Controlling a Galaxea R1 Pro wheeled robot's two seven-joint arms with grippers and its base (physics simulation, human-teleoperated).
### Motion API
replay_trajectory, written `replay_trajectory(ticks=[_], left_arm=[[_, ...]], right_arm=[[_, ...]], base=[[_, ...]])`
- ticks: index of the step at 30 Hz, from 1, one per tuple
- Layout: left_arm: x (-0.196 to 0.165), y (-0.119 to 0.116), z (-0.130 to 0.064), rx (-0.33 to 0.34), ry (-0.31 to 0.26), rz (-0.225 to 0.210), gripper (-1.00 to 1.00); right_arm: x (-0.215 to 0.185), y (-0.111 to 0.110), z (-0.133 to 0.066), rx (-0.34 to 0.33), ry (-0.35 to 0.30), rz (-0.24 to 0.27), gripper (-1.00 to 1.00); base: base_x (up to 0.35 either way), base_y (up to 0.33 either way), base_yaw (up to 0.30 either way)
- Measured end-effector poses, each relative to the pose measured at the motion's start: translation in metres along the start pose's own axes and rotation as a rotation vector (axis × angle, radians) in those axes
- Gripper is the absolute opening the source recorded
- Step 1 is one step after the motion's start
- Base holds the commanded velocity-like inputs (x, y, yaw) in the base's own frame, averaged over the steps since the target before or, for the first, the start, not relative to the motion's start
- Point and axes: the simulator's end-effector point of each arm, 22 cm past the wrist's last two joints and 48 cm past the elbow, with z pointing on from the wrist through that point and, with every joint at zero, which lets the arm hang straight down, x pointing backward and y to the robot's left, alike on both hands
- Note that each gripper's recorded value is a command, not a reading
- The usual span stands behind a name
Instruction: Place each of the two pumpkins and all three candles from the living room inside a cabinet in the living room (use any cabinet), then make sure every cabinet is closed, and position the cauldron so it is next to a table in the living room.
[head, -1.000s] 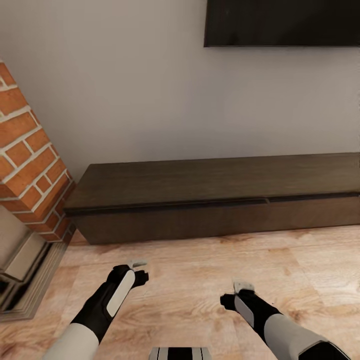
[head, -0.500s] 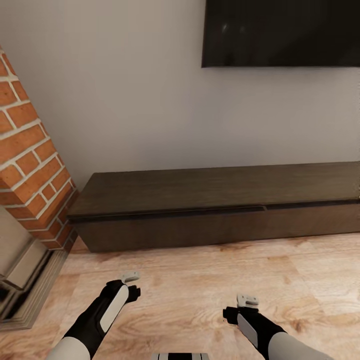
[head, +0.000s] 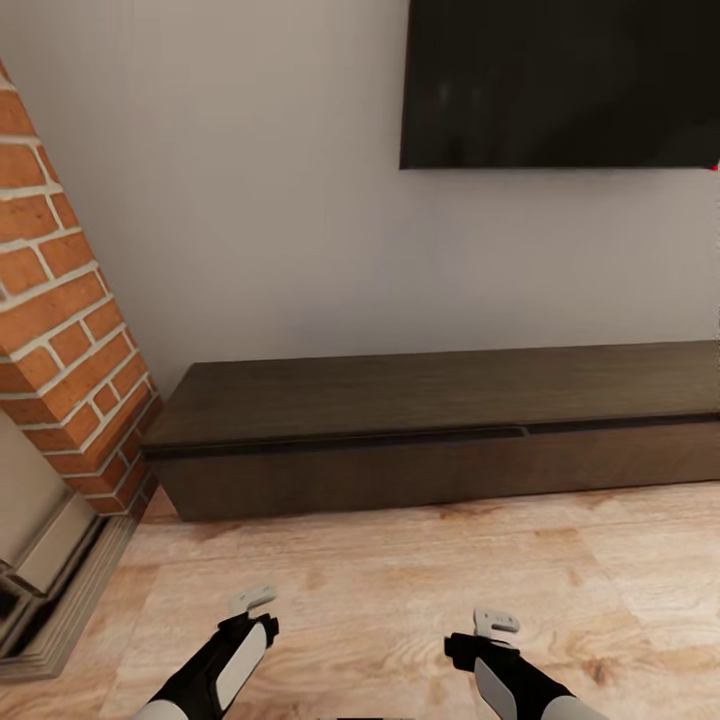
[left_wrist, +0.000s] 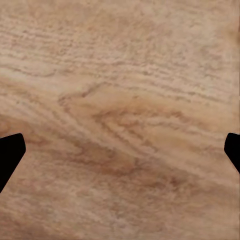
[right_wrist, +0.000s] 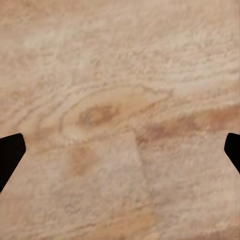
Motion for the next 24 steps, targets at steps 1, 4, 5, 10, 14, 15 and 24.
replay_trajectory(ticks=[1,4,5,10,14,15,24], left_arm=[[0.000,-0.005,-0.002,0.006,-0.006,-0.005,1.00],[0.003,-0.009,-0.006,0.004,-0.014,-0.011,1.00],[0.004,-0.007,-0.006,0.000,-0.019,-0.014,1.00],[-0.002,-0.005,-0.010,-0.004,-0.048,-0.031,1.00],[-0.008,-0.005,-0.015,0.000,-0.064,-0.036,1.00],[-0.010,-0.005,-0.017,0.001,-0.068,-0.037,1.00],[-0.024,-0.008,-0.030,0.014,-0.102,-0.047,1.00]], right_arm=[[-0.002,0.000,-0.001,-0.001,-0.004,0.001,1.00],[-0.005,0.000,-0.004,-0.001,-0.013,0.002,1.00],[-0.006,-0.001,-0.006,0.000,-0.016,0.002,1.00],[-0.012,-0.008,-0.010,0.016,-0.057,0.012,1.00],[-0.018,-0.011,-0.014,0.020,-0.081,0.014,1.00],[-0.020,-0.011,-0.015,0.020,-0.086,0.014,1.00],[-0.032,-0.013,-0.026,0.019,-0.119,0.018,1.00]], base=[[0.000,0.000,0.000],[0.000,0.000,0.000],[0.000,0.000,0.000],[0.000,0.000,0.000],[0.000,0.000,0.000],[0.000,0.000,0.000],[0.000,0.000,0.000]])
